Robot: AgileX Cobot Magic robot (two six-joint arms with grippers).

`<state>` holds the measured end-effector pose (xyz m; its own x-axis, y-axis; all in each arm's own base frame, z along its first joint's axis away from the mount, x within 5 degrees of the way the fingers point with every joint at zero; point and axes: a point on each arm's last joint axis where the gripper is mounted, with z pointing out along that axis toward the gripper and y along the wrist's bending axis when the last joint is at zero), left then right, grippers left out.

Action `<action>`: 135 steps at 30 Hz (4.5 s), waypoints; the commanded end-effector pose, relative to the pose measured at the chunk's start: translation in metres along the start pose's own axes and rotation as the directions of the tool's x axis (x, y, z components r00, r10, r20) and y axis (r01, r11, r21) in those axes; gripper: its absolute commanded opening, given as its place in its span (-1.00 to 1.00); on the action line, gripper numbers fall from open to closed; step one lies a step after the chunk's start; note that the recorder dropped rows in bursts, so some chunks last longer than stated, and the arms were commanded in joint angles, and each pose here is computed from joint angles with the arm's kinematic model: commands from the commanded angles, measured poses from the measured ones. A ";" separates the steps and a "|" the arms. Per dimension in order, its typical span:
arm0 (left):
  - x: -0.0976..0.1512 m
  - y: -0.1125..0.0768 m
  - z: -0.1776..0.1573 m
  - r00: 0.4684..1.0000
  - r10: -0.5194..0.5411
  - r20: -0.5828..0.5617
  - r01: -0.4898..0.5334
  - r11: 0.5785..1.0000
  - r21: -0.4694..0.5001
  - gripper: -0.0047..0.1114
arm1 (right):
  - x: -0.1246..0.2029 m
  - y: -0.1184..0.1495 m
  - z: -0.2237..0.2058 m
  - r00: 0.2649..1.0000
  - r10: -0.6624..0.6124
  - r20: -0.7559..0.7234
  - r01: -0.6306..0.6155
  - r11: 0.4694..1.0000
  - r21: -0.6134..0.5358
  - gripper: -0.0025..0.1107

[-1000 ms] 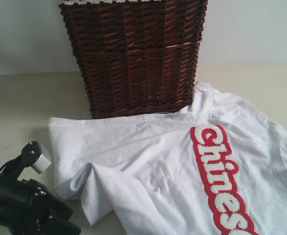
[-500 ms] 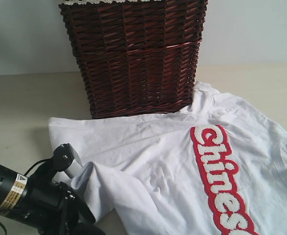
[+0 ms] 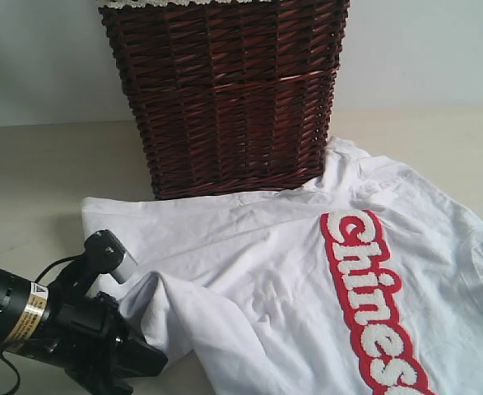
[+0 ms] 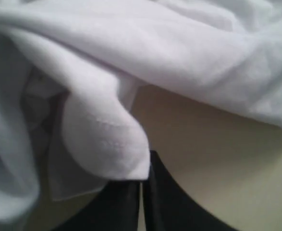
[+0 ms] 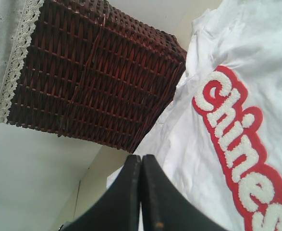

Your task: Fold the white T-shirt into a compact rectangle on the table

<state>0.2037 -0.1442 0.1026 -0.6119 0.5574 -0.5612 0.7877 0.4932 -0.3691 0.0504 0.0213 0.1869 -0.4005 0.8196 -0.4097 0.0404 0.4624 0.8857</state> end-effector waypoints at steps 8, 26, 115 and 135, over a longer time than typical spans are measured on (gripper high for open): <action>-0.031 -0.019 -0.062 0.964 -0.175 0.200 0.116 0.954 0.276 -0.92 | 0.000 0.000 0.000 1.000 -0.004 0.007 0.004 1.000 -0.010 -0.96; -0.027 -0.019 -0.083 0.805 -0.593 0.012 0.523 0.720 0.455 -0.92 | 0.000 0.000 0.000 1.000 -0.004 0.007 0.004 1.000 -0.010 -0.96; -0.117 0.026 0.040 0.945 0.309 0.110 -0.314 0.949 0.031 -0.92 | 0.000 0.000 0.000 1.000 -0.004 0.007 0.004 1.000 -0.010 -0.96; -0.147 -0.009 0.133 0.871 0.482 0.100 -0.491 0.862 0.122 -0.92 | 0.000 0.000 0.000 1.000 -0.004 0.007 0.004 1.000 -0.010 -0.96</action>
<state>0.2959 -0.3150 0.0886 -0.1564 0.6594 -0.7353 0.9869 0.0755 -0.1423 0.0504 0.0213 0.1869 -0.4005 0.8196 -0.4097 0.0404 0.4624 0.8857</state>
